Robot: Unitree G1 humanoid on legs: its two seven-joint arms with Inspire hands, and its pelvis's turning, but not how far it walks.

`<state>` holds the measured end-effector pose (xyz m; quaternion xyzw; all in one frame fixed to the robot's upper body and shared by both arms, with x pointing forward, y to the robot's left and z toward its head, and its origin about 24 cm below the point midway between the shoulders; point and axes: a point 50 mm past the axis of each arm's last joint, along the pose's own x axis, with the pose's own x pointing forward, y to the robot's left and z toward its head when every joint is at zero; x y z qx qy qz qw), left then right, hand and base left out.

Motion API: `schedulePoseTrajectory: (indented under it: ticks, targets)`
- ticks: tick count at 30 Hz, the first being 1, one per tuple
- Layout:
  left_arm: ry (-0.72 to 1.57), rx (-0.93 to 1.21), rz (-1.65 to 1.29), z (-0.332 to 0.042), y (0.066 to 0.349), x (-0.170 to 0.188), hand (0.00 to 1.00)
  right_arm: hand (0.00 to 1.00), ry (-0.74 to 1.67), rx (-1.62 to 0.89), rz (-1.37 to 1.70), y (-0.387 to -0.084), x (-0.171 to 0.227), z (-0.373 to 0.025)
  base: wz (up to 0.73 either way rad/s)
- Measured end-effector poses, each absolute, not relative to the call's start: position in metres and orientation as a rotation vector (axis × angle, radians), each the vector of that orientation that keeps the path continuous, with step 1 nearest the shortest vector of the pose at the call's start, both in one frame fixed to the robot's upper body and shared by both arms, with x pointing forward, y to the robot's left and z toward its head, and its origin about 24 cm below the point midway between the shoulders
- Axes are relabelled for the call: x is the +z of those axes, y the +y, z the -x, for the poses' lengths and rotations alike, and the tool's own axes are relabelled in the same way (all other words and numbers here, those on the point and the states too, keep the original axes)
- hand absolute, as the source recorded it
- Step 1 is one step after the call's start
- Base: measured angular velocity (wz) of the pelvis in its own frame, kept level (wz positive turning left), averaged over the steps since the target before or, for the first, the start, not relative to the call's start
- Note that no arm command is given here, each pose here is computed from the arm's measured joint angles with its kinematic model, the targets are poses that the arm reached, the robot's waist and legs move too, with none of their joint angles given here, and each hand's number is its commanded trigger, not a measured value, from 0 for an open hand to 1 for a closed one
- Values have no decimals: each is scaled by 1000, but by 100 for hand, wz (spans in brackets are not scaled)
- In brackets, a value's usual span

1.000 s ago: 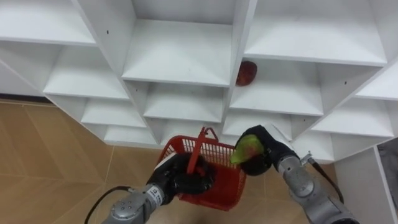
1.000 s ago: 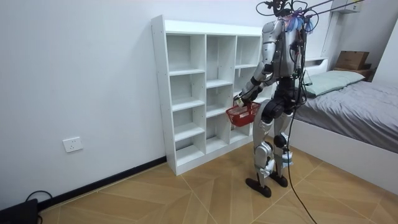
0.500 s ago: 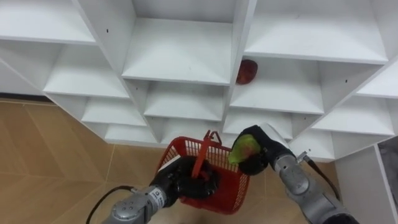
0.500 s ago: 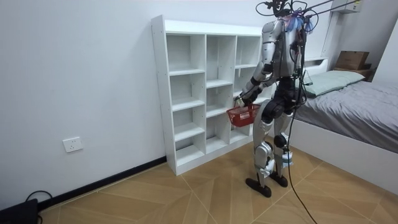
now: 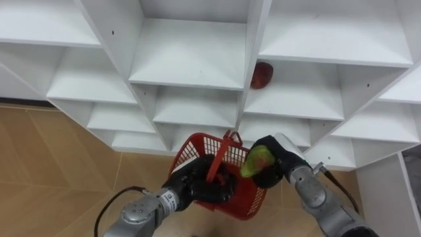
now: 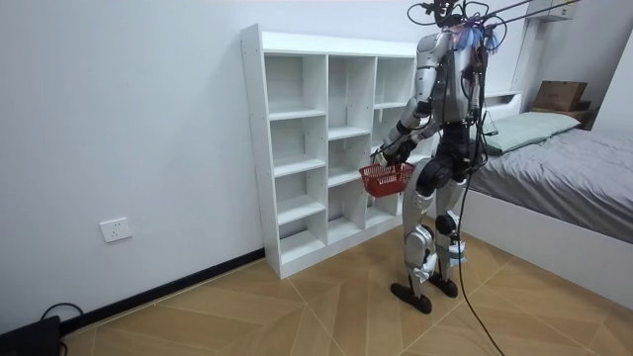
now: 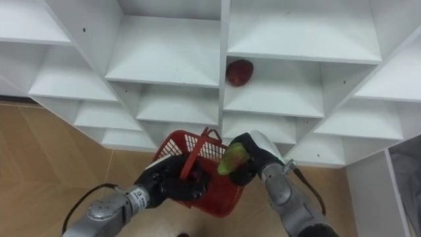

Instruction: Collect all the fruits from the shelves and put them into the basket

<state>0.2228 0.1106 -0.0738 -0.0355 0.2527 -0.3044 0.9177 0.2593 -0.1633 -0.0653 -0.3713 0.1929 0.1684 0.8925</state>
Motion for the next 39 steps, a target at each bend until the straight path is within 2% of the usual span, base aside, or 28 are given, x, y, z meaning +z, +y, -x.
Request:
schedulePoseTrajectory:
  ticks: [1,2,3,4,39]
  targets:
    - [519,-627,73,-223,110,-74,100,76,400,349,771,-163,-65,-259,0]
    - [516,-629,73,-223,110,-73,100,26,400,349,771,-163,-65,-259,0]
    - [514,-630,73,-223,110,-73,100,5,400,349,771,-163,-65,-259,0]
    - [510,-632,73,-224,109,-72,100,0,400,352,771,-163,-65,-259,0]
    - [482,-646,75,-227,106,-66,100,0,400,407,792,-156,-68,-258,0]
